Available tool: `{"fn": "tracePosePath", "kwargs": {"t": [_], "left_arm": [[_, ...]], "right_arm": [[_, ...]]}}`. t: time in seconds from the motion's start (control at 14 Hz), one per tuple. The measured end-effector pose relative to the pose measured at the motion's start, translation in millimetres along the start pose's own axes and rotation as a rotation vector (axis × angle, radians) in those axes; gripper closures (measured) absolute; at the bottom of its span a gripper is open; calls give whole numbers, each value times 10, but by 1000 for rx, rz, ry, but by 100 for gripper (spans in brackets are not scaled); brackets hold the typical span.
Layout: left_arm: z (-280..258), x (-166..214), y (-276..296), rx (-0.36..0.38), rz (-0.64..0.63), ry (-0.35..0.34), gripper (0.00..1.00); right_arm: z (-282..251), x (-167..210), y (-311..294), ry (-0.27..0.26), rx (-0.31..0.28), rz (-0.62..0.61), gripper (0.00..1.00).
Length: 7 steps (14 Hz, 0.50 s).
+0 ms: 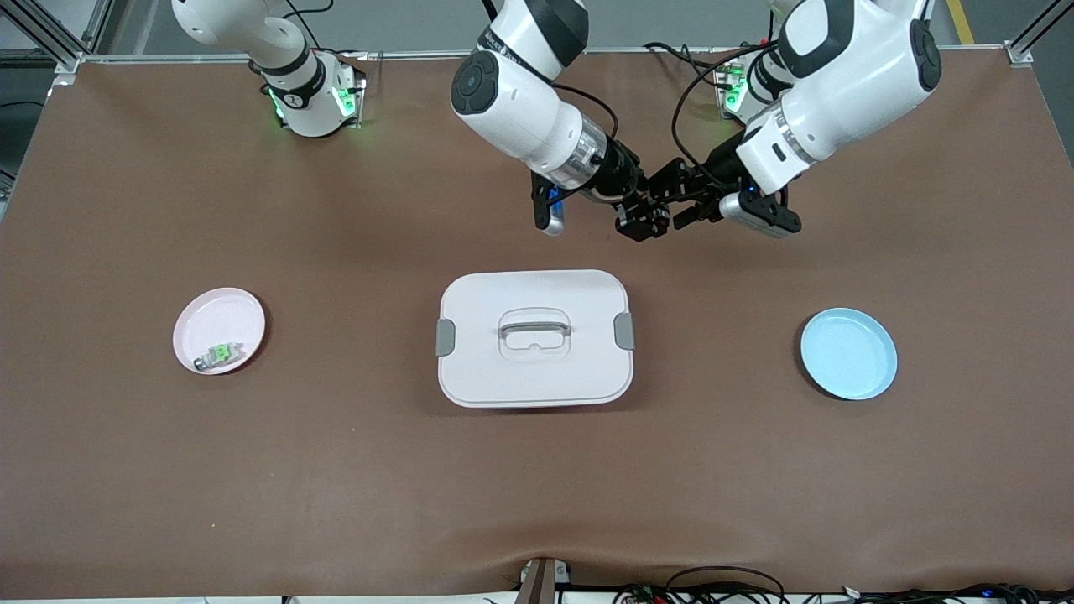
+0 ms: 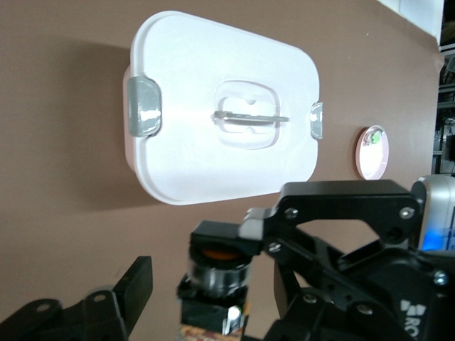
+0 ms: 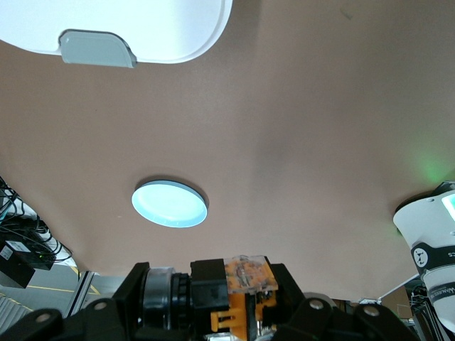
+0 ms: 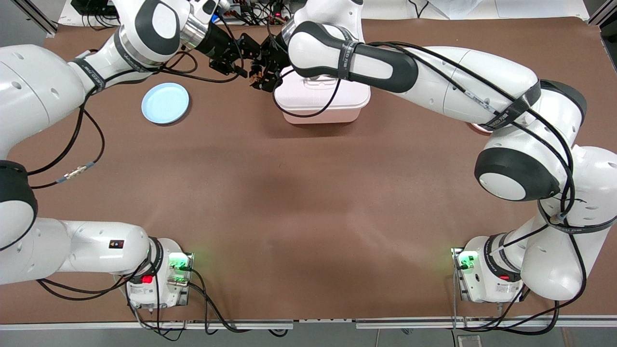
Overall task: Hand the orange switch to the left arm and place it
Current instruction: 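Grasp the switch with the left gripper beside the right gripper, then carry the switch with the left gripper while the right gripper withdraws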
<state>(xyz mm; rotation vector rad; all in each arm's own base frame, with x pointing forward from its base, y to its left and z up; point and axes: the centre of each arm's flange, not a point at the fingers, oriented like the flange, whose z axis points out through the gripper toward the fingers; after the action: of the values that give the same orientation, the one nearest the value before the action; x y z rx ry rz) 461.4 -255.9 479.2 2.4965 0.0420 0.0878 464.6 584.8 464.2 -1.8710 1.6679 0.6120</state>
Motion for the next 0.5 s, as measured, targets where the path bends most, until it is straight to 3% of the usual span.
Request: {"fn": "tracePosePath", "kwargs": {"t": [0.21,0.43,0.5], "left_arm": [[36,19,-10,0,2,11,29],[97,18,-18,2,47,3,58],[109,18,-22,2,51,1,58]], "right_arm": [[7,25,-17,4,1,3,26],[22,30,-7,8,-8,1,26],[29,37,-7,10,-10,2,26]]}}
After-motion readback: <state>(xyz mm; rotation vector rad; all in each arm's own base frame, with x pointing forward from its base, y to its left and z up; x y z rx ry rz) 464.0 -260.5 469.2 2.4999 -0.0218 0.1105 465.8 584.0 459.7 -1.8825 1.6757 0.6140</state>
